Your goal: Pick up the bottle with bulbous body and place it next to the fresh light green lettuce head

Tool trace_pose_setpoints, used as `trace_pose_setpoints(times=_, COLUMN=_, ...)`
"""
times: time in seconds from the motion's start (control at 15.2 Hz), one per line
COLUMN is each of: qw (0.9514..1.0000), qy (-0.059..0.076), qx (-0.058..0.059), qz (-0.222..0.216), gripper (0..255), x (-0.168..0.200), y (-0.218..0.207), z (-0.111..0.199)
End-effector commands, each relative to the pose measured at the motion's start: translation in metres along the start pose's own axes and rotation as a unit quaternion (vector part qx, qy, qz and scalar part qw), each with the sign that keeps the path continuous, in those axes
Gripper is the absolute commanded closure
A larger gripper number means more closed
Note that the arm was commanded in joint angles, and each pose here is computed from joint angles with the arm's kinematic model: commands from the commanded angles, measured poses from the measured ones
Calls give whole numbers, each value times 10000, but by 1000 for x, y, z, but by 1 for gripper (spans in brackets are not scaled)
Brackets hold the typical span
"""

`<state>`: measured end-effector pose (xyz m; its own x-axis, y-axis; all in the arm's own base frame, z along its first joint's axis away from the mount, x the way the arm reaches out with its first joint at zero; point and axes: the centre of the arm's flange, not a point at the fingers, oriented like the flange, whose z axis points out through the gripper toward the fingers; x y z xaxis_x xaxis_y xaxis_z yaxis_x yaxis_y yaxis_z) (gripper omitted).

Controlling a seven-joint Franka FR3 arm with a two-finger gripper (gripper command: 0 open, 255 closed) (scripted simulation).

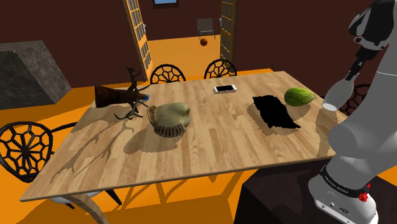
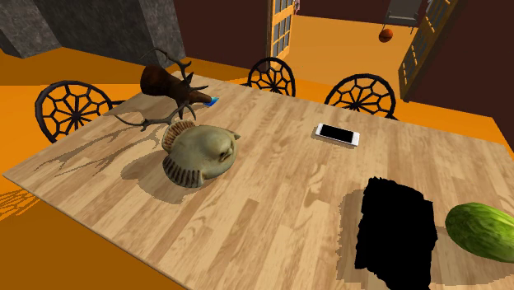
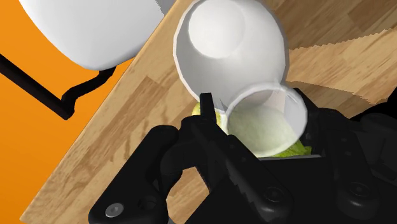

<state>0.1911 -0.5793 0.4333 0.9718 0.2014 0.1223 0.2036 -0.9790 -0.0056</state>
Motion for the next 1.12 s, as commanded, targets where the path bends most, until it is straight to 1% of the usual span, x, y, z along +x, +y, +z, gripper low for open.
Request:
trace_pose_setpoints(times=0.0, qw=10000, qy=1, qx=-3, qz=0, gripper=255, x=0, y=0, z=0)
trace_pose_setpoints(times=0.13, qw=10000, qy=1, qx=-3, qz=0, gripper=255, x=0, y=0, z=0)
trace_pose_setpoints(times=0.2, qw=10000, qy=1, qx=-3, qz=0, gripper=0, x=0, y=0, z=0)
trace_pose_setpoints(times=0.53, qw=10000, qy=1, qx=-3, qz=0, gripper=0, x=0, y=0, z=0)
trace_pose_setpoints(times=0.79, qw=10000, qy=1, qx=-3, qz=0, gripper=0, x=0, y=0, z=-50)
trace_pose_setpoints(times=1.06, qw=10000, qy=1, qx=-3, qz=0, gripper=0, x=0, y=0, z=-50)
